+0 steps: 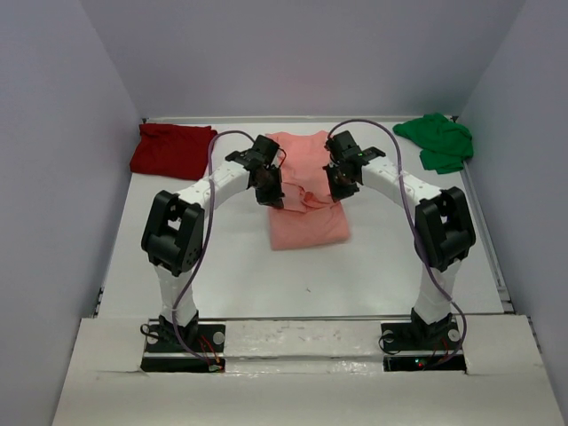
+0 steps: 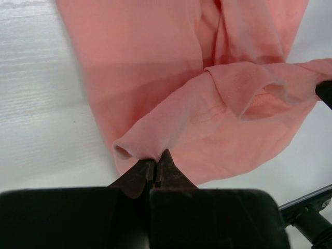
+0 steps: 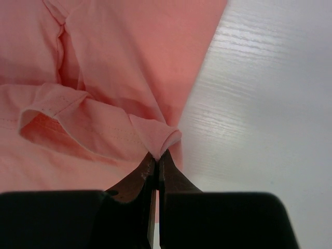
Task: Fold and stack the t-shirts
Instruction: Fold the folded rectangular tshirt in 1/3 of the way
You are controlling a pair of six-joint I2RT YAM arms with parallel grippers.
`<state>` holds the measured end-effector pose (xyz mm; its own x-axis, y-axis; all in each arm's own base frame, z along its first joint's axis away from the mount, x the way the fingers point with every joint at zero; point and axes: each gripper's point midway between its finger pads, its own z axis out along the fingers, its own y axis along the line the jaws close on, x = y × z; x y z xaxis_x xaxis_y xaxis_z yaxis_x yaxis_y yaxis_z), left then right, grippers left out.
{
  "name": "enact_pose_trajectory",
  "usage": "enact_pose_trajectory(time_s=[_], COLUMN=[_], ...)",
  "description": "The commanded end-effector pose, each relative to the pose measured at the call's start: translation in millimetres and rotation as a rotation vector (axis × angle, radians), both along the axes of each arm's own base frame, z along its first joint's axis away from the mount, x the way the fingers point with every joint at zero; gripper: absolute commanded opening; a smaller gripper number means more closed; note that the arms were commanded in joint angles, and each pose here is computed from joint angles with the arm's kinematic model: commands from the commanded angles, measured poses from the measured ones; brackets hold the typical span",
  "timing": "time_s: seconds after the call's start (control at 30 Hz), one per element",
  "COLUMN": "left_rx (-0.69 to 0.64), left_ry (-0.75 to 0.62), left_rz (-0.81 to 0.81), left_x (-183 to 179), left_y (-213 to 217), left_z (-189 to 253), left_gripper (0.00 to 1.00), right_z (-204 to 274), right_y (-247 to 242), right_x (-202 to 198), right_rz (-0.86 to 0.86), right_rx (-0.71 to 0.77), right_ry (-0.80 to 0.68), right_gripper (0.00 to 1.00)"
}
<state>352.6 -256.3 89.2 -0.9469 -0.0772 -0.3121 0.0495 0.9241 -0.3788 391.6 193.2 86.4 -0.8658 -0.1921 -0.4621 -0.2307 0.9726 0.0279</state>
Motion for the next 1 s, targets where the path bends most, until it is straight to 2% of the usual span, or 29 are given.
enact_pose_trajectory(time_s=[0.0, 0.23, 0.3, 0.43, 0.5, 0.53, 0.63, 0.67, 0.8, 0.97], left_rx=[-0.031, -0.008, 0.01, 0.02, 0.029, 0.027, 0.029, 0.031, 0.042, 0.012], left_ry=[-0.039, -0.059, -0.087, -0.122, -0.136, -0.144, -0.15, -0.151, -0.147, -0.172], left_rz=[0.009, 0.019, 0.035, 0.032, 0.034, 0.033, 0.037, 0.038, 0.052, 0.042], left_x=[17, 34, 42, 51, 54, 56, 56, 57, 53, 51], left_y=[-5, -3, 0, 3, 5, 5, 7, 8, 14, 12], left_z=[18, 21, 29, 38, 41, 44, 45, 45, 44, 59], left_gripper=[0.0, 0.0, 0.08, 0.2, 0.29, 0.34, 0.51, 0.57, 0.63, 0.63], right_z=[20, 17, 13, 11, 13, 16, 15, 18, 34, 59], right_y=[5, 2, -3, -5, -2, -1, -4, -3, -10, -18], right_x=[15, 25, 31, 38, 42, 45, 51, 55, 67, 77], right_rz=[0.023, 0.028, 0.019, 0.019, 0.026, 0.032, 0.032, 0.031, 0.014, -0.008], right_rx=[0.031, 0.011, -0.002, -0.005, 0.006, 0.005, -0.019, -0.02, -0.039, -0.074], right_ry=[-0.047, -0.053, -0.053, -0.057, -0.072, -0.084, -0.095, -0.105, -0.156, -0.229], right_gripper=[0.0, 0.0, 0.03, 0.16, 0.35, 0.48, 0.64, 0.66, 0.7, 0.69])
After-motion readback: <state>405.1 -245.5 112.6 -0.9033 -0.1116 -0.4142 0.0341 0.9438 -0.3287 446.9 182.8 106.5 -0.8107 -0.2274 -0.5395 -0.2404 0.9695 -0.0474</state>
